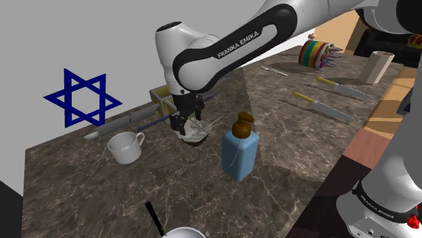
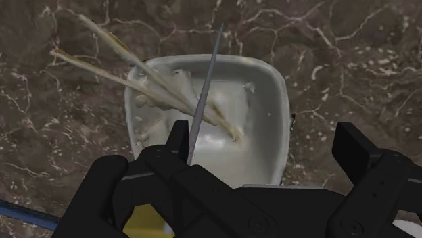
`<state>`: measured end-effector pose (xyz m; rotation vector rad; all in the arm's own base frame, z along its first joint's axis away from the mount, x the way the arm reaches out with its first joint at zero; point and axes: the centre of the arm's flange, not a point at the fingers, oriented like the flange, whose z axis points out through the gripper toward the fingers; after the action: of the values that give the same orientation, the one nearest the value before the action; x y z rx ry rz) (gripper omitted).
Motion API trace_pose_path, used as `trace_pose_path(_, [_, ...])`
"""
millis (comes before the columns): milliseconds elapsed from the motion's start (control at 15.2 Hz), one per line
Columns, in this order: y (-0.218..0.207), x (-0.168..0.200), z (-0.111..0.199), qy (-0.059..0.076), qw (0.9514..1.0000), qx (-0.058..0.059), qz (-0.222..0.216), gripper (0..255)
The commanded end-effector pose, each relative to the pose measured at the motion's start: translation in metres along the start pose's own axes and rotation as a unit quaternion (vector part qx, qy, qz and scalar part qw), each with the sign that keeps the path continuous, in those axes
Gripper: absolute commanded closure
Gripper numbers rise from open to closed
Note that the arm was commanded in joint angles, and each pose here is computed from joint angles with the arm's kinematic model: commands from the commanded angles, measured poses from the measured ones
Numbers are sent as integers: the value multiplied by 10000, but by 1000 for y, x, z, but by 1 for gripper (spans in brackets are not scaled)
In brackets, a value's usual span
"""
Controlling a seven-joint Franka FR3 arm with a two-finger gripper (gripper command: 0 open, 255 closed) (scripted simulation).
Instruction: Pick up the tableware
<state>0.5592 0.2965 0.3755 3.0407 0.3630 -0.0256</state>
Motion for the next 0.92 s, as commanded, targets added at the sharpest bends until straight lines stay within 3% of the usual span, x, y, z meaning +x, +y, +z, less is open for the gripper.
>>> trace_pose_path(0, [-17,18,10,-28,10000,20,-45,0])
trace_pose_path(660, [-24,23,53,-33,10000,25,-55,0])
trace_pose_path(726, [-23,23,53,-33,10000,25,-55,255])
trace_pose_path(858, [-23,23,53,-33,10000,25,-55,255])
